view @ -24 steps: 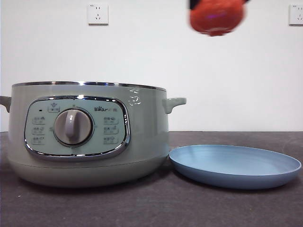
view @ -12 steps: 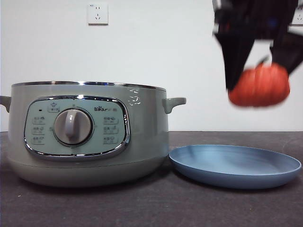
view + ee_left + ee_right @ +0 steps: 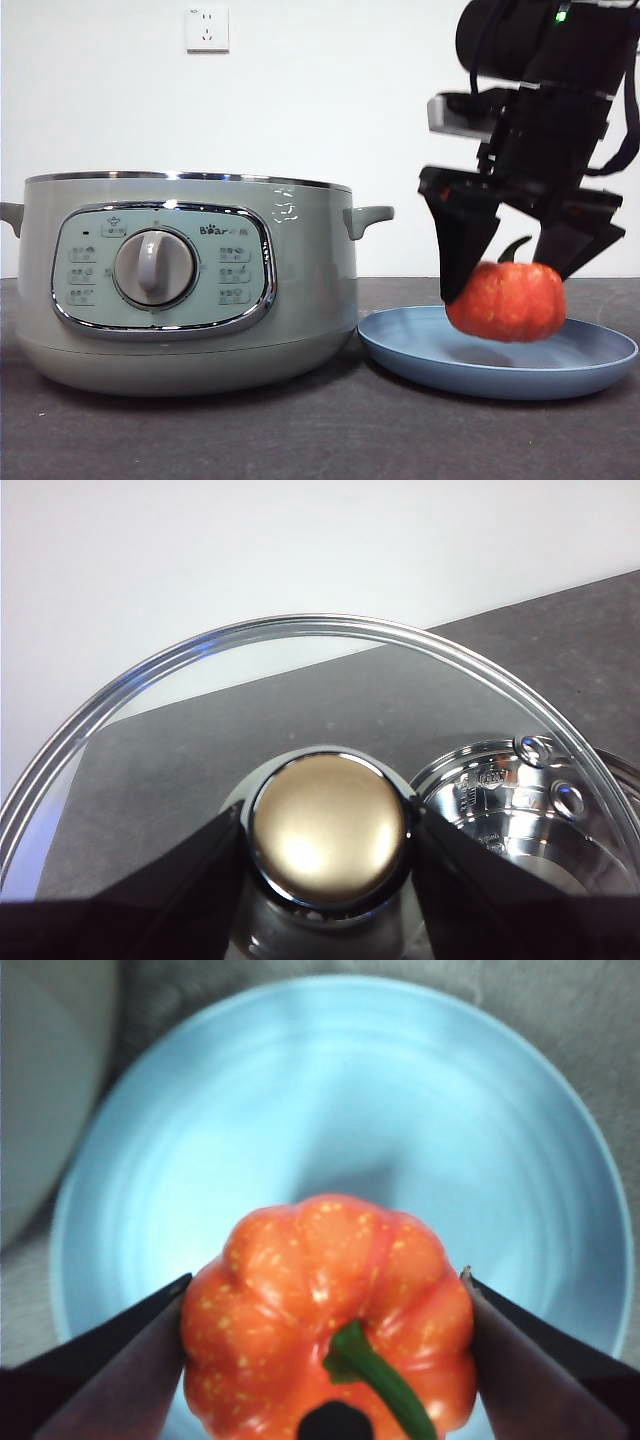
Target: Take the pumpkin out from the steamer,put the pumpkin in the blue plate,close the lid
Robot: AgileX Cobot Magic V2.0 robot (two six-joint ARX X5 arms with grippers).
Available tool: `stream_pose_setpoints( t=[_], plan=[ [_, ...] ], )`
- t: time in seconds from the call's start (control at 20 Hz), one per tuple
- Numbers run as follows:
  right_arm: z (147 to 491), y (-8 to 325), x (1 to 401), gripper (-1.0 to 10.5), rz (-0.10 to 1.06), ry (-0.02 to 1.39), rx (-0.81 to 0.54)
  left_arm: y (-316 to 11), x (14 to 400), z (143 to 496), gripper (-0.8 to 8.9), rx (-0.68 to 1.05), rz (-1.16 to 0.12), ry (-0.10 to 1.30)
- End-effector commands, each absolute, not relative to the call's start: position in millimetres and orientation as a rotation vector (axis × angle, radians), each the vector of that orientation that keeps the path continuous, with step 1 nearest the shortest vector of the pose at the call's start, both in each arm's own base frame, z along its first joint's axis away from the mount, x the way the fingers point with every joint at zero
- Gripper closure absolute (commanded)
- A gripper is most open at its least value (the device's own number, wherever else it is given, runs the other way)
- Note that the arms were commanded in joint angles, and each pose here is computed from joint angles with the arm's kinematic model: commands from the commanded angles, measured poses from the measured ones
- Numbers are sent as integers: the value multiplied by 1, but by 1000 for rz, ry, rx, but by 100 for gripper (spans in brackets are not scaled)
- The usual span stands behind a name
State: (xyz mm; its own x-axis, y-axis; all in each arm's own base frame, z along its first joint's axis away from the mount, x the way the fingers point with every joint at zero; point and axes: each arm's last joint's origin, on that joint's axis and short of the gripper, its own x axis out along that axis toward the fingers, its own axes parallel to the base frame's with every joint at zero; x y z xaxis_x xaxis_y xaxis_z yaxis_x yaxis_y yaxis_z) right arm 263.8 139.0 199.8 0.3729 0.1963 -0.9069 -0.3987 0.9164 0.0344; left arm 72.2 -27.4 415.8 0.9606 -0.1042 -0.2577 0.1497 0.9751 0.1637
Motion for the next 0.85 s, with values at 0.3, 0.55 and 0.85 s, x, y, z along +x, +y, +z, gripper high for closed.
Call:
stream_pose_setpoints(
  t=[0.3, 0.55, 0.85],
  plan=[
    [178, 142, 268, 478, 374, 1187, -223, -25, 68, 425, 822, 160, -126, 183],
    [179, 142, 269, 406, 365, 1184, -219, -25, 68, 425, 822, 160, -128, 183],
    [198, 138, 261, 410, 374, 1143, -206, -30, 74, 424, 822, 122, -175, 200]
  ],
)
